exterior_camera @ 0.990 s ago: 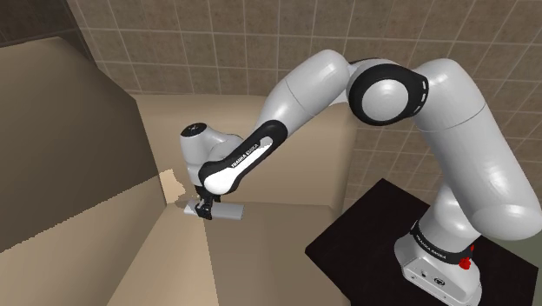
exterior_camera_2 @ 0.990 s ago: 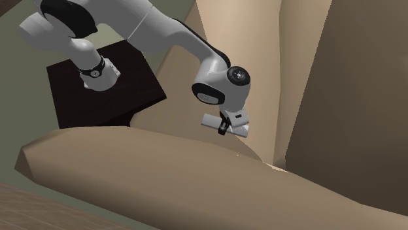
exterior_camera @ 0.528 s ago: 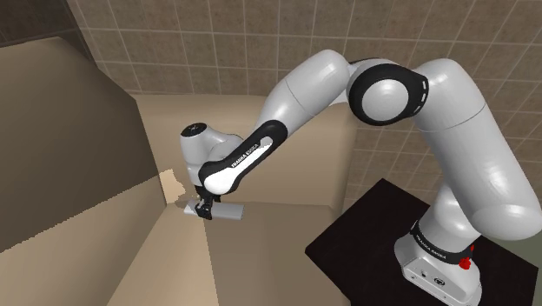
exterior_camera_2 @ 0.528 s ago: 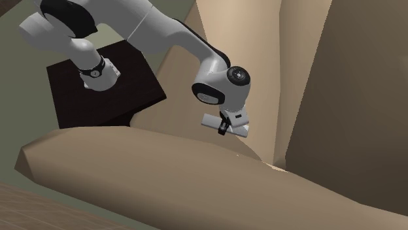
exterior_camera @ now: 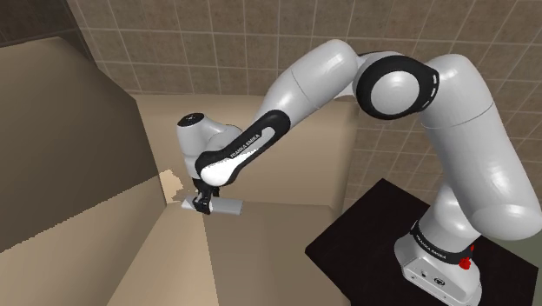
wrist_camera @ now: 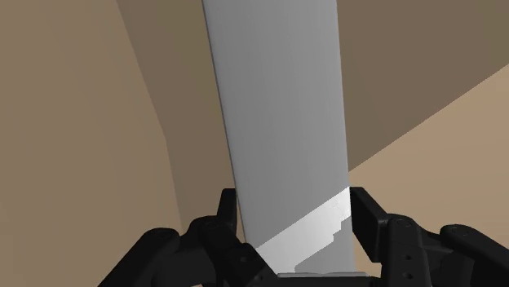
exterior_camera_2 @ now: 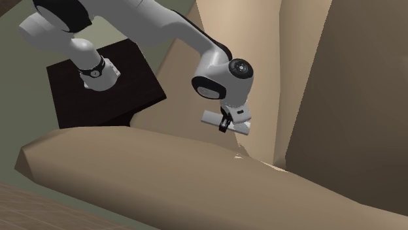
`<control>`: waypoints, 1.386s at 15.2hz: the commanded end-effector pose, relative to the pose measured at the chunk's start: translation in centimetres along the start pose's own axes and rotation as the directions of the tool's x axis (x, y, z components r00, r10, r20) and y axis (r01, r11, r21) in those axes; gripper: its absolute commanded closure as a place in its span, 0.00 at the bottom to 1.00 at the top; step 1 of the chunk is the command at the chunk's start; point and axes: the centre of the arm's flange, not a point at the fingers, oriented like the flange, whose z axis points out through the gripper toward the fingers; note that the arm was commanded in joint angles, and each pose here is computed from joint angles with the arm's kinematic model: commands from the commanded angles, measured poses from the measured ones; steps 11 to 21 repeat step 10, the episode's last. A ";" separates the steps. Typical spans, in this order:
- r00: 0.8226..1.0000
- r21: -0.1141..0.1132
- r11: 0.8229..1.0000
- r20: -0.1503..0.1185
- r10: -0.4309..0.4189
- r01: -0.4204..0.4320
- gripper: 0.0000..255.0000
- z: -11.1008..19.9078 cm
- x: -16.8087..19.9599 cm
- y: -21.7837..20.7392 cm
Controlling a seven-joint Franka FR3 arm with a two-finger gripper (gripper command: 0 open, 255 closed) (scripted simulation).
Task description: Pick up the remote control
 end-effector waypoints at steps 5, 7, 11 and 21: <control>1.000 0.000 1.000 0.000 0.000 0.000 1.00 -3.3 -0.1 0.1; 1.000 0.000 1.000 0.000 0.000 0.000 1.00 -4.3 -0.1 0.1; 1.000 0.000 1.000 0.000 0.000 0.000 1.00 -4.9 -0.1 0.1; 1.000 0.000 1.000 0.000 0.000 0.000 1.00 -4.9 -0.1 0.1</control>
